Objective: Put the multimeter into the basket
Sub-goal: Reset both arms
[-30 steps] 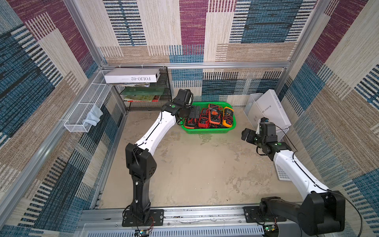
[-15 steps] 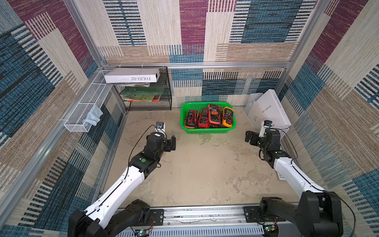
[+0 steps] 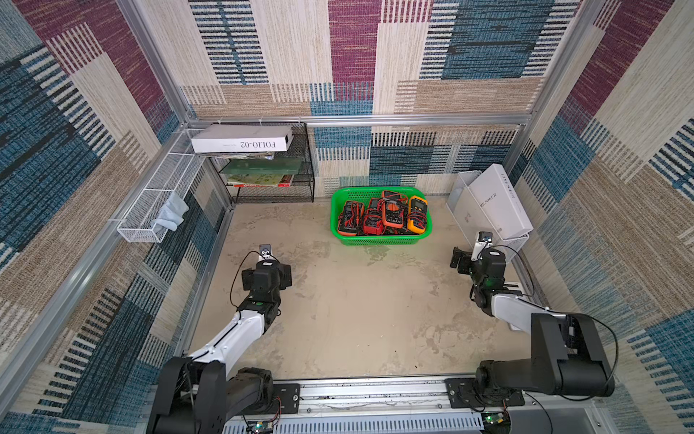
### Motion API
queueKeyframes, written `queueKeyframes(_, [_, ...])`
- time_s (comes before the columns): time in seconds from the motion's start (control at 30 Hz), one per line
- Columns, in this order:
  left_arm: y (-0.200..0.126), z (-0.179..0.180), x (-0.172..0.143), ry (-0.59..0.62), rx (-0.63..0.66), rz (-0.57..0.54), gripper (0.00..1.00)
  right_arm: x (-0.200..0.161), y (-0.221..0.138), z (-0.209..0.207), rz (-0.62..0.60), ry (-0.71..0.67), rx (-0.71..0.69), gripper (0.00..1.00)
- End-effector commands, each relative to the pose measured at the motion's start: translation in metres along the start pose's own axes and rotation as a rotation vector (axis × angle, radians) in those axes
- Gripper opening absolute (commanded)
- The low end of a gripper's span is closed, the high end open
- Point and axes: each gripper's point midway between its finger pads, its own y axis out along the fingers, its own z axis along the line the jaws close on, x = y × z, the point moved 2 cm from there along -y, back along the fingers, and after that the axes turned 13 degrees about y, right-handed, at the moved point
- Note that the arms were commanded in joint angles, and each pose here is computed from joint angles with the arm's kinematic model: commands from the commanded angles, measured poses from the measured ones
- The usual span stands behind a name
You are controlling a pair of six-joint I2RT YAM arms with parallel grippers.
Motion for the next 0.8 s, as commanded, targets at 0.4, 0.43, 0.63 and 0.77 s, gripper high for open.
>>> queueKeyframes(0.4, [0.046,-0.025,0.019,-0.045,-0.155,-0.163,0.98,-0.013,-0.024,0.018,-0.211,-0.081,0.226,1.00])
queueKeyframes(0.43, [0.046,-0.025,0.019,-0.047,-0.164,-0.156,0.98,-0.013,-0.025,0.017,-0.214,-0.079,0.226,0.99])
queueKeyframes(0.63, [0.046,-0.025,0.019,-0.049,-0.169,-0.158,0.98,-0.015,-0.021,0.017,-0.188,-0.078,0.222,0.99])
queueKeyframes(0.77, [0.051,-0.023,0.018,-0.070,-0.198,-0.142,1.00,-0.015,-0.020,0.016,-0.183,-0.080,0.202,1.00])
